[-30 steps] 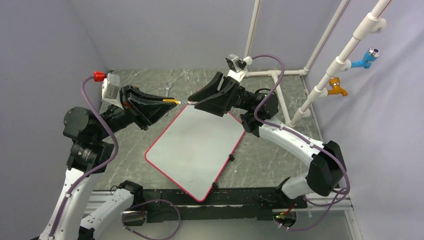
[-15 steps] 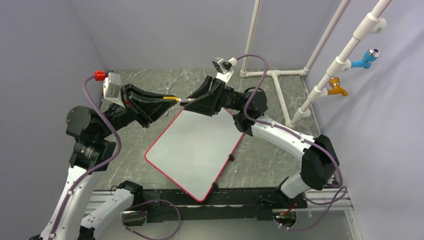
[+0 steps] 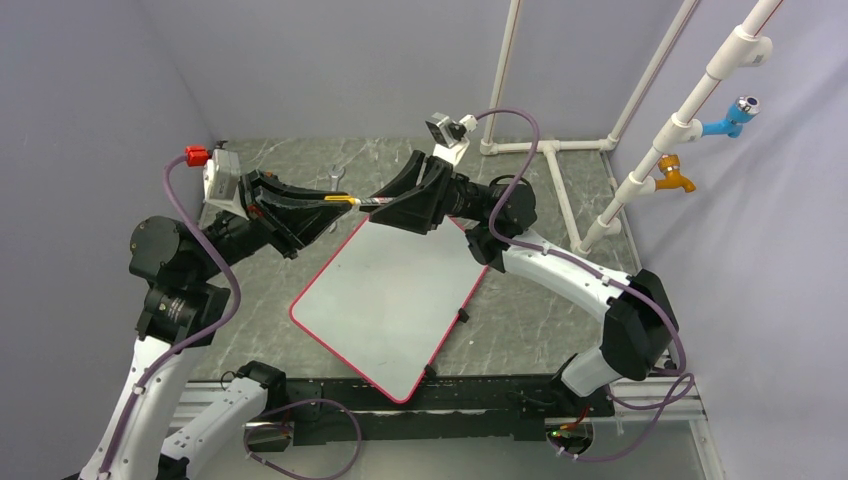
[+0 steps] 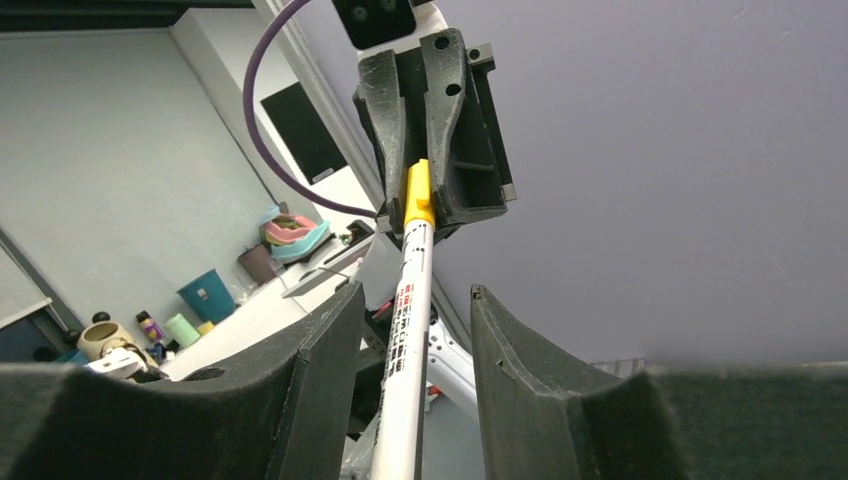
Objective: Write a sentence on the whiteboard
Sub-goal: Open the pen cap from the whiteboard marker, then place the pen cap at the center of the board.
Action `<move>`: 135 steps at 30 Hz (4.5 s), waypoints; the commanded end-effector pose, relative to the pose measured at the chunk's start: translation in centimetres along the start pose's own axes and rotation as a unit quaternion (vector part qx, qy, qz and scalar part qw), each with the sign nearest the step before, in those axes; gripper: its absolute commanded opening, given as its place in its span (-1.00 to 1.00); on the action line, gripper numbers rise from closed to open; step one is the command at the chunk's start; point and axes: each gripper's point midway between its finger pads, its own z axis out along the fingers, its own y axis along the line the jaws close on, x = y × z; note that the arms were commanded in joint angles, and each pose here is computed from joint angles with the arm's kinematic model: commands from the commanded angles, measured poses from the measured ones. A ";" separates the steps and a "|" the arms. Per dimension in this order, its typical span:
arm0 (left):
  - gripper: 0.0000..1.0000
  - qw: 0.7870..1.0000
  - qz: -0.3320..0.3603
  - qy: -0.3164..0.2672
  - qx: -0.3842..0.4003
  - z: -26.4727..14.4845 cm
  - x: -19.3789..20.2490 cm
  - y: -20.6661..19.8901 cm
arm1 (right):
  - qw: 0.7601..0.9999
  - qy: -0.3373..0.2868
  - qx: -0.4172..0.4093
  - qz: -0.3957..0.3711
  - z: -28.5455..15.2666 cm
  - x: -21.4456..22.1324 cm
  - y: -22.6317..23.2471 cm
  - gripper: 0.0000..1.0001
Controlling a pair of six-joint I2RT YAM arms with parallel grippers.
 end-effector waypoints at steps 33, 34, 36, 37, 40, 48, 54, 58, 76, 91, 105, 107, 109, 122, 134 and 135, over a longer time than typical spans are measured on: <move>-1.00 1.000 0.007 0.015 -0.018 -0.9 0.9 0.1 | 0.997 0.004 -0.046 -0.065 1.5 -1.6 4.7 -0.31; -1.00 1.000 0.007 0.016 -0.018 -0.9 0.9 0.1 | 0.997 0.005 -0.046 -0.064 1.6 -1.6 4.7 -0.35; -1.00 1.000 0.007 0.018 -0.018 -0.9 1.0 0.2 | 0.997 0.006 -0.043 -0.064 1.7 -1.5 4.5 -0.43; -1.00 1.000 0.007 0.018 -0.019 -0.9 1.0 0.2 | 0.997 0.006 -0.041 -0.064 1.8 -1.5 4.5 -0.46; -1.00 1.000 0.007 0.019 -0.017 -0.8 1.1 0.2 | 0.997 0.007 -0.041 -0.067 1.9 -1.5 4.5 -0.60; -1.00 1.000 0.008 0.021 -0.018 -1.0 1.3 0.2 | 0.997 0.005 -0.043 -0.066 2.0 -1.6 4.5 -1.00; -1.00 0.999 0.014 0.015 -0.032 -1.3 0.9 0.3 | 0.997 -0.005 0.013 -0.077 1.4 -1.5 2.7 -1.00; -1.00 0.999 0.018 0.001 -0.041 -1.5 0.4 0.3 | 0.995 -0.007 0.030 -0.090 0.6 -1.4 2.6 -1.00; -1.00 0.989 0.028 -0.073 -0.125 -2.7 -2.7 2.1 | 0.995 -0.033 0.047 -0.086 -3.4 -1.5 2.1 -1.00; -1.00 0.916 0.040 -0.016 -0.398 -6.8 -1.5 11.6 | 0.973 -0.003 0.198 -0.122 -6.9 -1.3 -1.1 -1.00; -1.00 0.761 -0.090 0.124 -0.631 -18.0 11.3 25.6 | 0.931 0.052 0.337 -0.129 -10.7 0.3 -4.9 -1.00; -1.00 0.739 -0.113 0.132 -0.651 -19.8 13.3 26.9 | 0.926 0.054 0.351 -0.132 -11.2 0.4 -5.1 -1.00; -1.00 0.704 -0.141 0.134 -0.683 -21.8 15.5 28.0 | 0.921 0.058 0.361 -0.133 -11.6 0.6 -5.3 -1.00; -0.99 0.551 -0.242 0.133 -0.787 -29.2 27.0 31.2 | 0.908 0.072 0.395 -0.121 -13.9 2.5 -6.0 -1.00; -0.57 0.528 -0.288 0.148 -0.786 -30.4 30.9 31.5 | 0.895 0.088 0.422 -0.111 -15.4 3.7 -6.9 -1.00; -0.50 0.527 -0.289 0.146 -0.786 -30.5 31.0 31.5 | 0.895 0.089 0.423 -0.112 -15.4 3.8 -6.9 -1.00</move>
